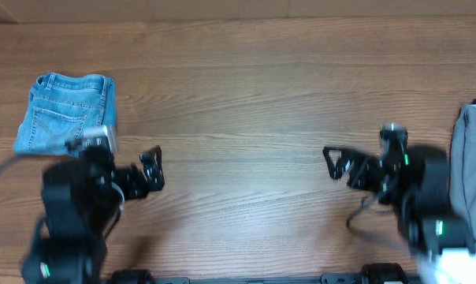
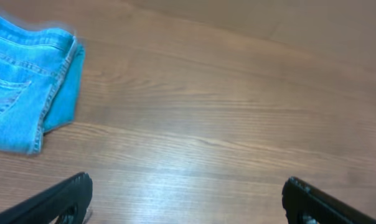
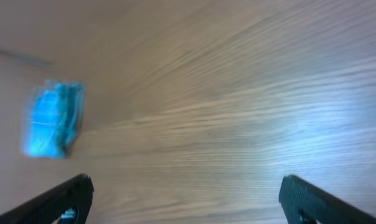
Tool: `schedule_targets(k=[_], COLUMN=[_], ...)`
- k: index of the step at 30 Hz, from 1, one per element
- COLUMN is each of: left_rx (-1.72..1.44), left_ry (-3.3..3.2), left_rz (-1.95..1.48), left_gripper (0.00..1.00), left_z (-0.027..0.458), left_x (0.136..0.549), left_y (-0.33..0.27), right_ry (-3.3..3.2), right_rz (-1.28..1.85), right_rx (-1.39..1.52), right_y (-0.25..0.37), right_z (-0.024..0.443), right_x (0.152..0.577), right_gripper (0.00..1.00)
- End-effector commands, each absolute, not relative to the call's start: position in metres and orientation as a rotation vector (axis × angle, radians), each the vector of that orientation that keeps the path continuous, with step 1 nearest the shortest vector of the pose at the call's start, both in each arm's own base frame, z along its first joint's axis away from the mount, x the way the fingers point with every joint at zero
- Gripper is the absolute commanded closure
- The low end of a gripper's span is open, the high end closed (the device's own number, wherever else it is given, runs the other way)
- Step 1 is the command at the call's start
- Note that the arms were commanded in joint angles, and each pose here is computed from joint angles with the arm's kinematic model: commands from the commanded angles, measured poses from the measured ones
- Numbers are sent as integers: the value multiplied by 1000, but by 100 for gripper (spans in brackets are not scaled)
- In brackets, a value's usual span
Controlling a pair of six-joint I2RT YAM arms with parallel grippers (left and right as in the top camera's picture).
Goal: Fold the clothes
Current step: 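Reach the right gripper to the grey shorts at the right edge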
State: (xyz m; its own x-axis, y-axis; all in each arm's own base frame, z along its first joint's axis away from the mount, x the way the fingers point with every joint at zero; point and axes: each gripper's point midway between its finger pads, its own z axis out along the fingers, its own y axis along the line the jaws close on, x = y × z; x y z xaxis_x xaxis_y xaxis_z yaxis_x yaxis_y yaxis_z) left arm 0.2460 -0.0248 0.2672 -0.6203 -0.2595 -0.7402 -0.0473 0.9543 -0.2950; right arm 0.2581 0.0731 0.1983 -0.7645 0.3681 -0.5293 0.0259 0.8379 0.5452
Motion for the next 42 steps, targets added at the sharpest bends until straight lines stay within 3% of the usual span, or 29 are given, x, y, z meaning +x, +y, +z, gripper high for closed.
schedule_targets(k=[1,5,8,13,18,22,27,42], left_rx=[-209,-234,-251,-225,-236,-237,-235,-233], left_ry=[2314,2447,2546,2643,2704,2709,2698,2687], left_rz=[-260,-254,-248,-252,-249,-249,-249,-249], left_gripper=[0,0,0,0,0,0,0,0], left_z=[282,280,267,248,237,237,238,239], left_x=[265,284,291,293,288,287,289,292], left_y=[-21,-21,-21,-24,-24,-24,-24,-24], right_ry=[2439,2598,2675,2616,2483,2361,2256,2430], right_rz=[538,508,481,309,240,33,-268,-485], right_rx=[210,168,293,775,1014,1141,1263,1321], right_y=[60,61,46,-43,-130,-200,-264,-300], right_z=[213,202,192,178,172,165,159,58], right_x=[296,322,342,385,407,407,390,378], right_gripper=[0,0,0,0,5,14,11,7])
